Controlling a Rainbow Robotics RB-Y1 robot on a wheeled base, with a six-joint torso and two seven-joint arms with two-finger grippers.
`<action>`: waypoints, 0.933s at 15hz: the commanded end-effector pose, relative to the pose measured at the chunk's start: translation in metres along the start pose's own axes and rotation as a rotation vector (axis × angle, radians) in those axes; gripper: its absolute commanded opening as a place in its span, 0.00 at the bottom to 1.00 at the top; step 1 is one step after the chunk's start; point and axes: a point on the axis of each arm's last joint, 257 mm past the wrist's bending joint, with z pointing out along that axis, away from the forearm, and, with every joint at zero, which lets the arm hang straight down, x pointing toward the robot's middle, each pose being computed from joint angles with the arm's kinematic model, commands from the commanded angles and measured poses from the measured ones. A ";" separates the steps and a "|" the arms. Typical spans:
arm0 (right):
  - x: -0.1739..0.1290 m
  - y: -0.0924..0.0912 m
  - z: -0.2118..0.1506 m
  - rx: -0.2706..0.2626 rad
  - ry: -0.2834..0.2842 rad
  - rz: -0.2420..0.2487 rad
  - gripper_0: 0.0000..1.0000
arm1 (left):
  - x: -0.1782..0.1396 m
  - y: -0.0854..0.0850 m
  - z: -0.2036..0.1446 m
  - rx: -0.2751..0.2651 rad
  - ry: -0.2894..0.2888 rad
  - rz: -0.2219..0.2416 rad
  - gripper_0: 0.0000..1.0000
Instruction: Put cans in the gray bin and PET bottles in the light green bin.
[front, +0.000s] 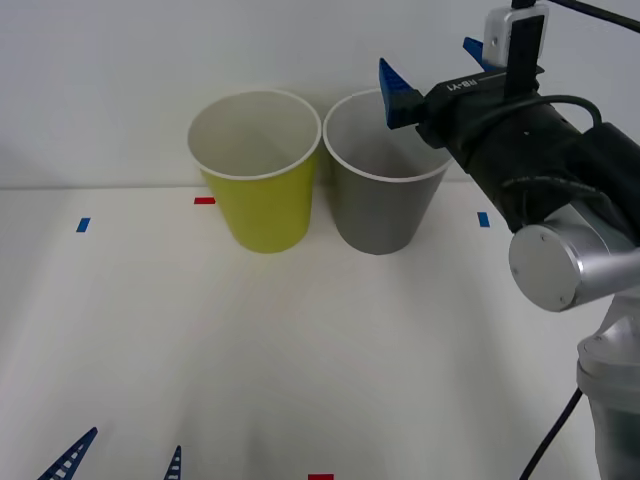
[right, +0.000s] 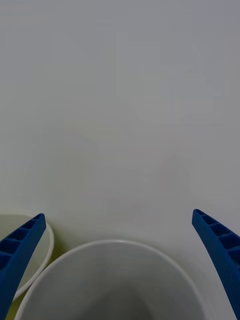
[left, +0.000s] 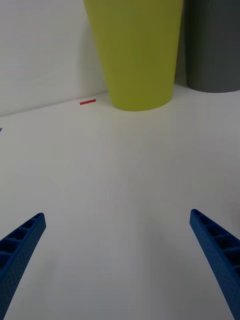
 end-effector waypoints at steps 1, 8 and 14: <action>0.017 0.009 -0.047 0.003 0.030 0.013 1.00 | 0.000 0.000 0.000 0.000 0.000 0.000 1.00; 0.064 0.019 -0.122 -0.002 0.160 -0.002 1.00 | 0.000 0.000 0.000 0.000 0.000 0.000 1.00; 0.090 0.021 -0.153 -0.006 0.209 -0.023 1.00 | 0.000 0.000 0.000 0.000 0.000 0.000 1.00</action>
